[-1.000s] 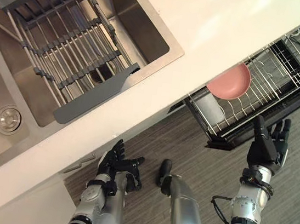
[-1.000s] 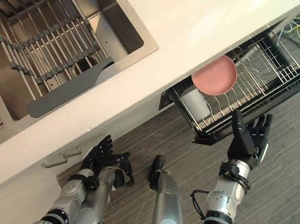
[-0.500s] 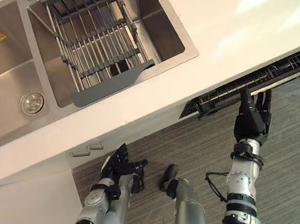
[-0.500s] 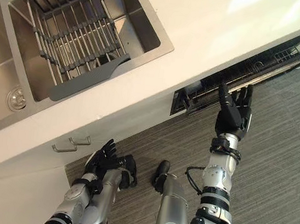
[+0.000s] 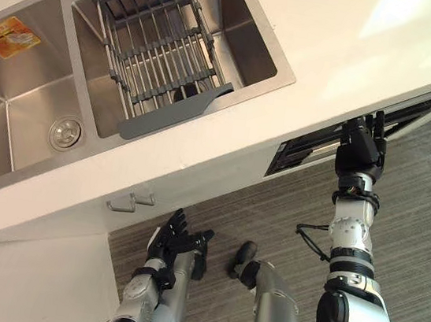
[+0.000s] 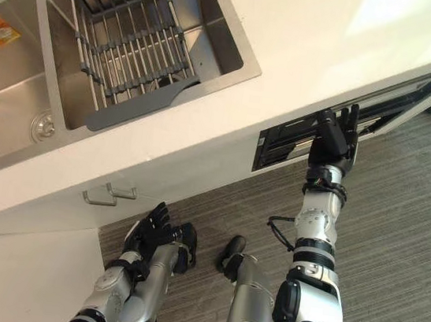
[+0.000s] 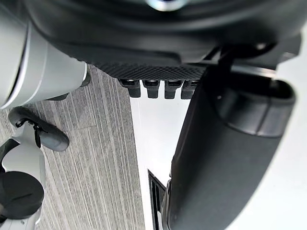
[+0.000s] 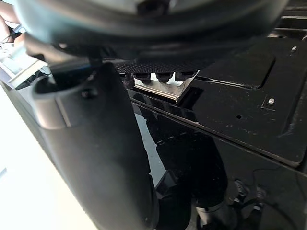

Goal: Walk over to the sink, pick up the cup, carry it to the dishwasher, place the cup inside the dishwasher, then close the dishwasher door

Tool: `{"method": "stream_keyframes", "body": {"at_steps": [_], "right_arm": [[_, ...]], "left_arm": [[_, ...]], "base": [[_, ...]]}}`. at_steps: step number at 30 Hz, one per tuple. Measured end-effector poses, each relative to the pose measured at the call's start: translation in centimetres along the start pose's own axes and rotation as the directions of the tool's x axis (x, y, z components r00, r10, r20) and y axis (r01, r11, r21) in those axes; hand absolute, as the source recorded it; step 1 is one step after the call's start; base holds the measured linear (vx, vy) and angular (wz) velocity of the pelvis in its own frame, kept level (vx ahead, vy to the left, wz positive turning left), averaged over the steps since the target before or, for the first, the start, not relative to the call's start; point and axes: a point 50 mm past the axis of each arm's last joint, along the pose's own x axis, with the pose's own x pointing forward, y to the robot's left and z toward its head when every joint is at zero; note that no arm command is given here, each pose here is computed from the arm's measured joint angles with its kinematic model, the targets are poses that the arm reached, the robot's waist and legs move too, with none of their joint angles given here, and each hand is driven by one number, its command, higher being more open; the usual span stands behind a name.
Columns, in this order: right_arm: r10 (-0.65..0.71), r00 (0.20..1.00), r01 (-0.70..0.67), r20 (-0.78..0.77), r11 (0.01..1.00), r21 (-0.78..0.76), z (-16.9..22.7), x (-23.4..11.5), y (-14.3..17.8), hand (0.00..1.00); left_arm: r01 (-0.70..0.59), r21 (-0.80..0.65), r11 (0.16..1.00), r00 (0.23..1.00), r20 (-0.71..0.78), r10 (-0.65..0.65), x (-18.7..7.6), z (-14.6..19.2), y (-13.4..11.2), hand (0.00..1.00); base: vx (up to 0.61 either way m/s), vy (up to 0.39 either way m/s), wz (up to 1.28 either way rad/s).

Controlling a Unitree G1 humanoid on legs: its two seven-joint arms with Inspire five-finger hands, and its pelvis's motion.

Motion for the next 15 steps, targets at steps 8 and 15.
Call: {"method": "stream_keyframes", "body": {"at_steps": [8, 15], "right_arm": [[-0.049, 0.991, 0.025, -0.121, 0.981, -0.191, -1.4, 0.3, 0.6, 1.00], [-0.116, 0.959, -0.032, -0.258, 0.861, -0.508, -3.7, -3.2, -3.6, 1.00]], "left_arm": [[0.001, 0.003, 1.000, 1.000, -0.014, 0.000, -0.2, -0.4, 0.2, 1.00], [-0.042, 0.072, 0.996, 0.996, -0.074, 0.047, -1.1, -1.2, 2.4, 1.00]], "base": [[0.00, -0.039, -0.12], [0.06, -0.040, -0.06]]}}
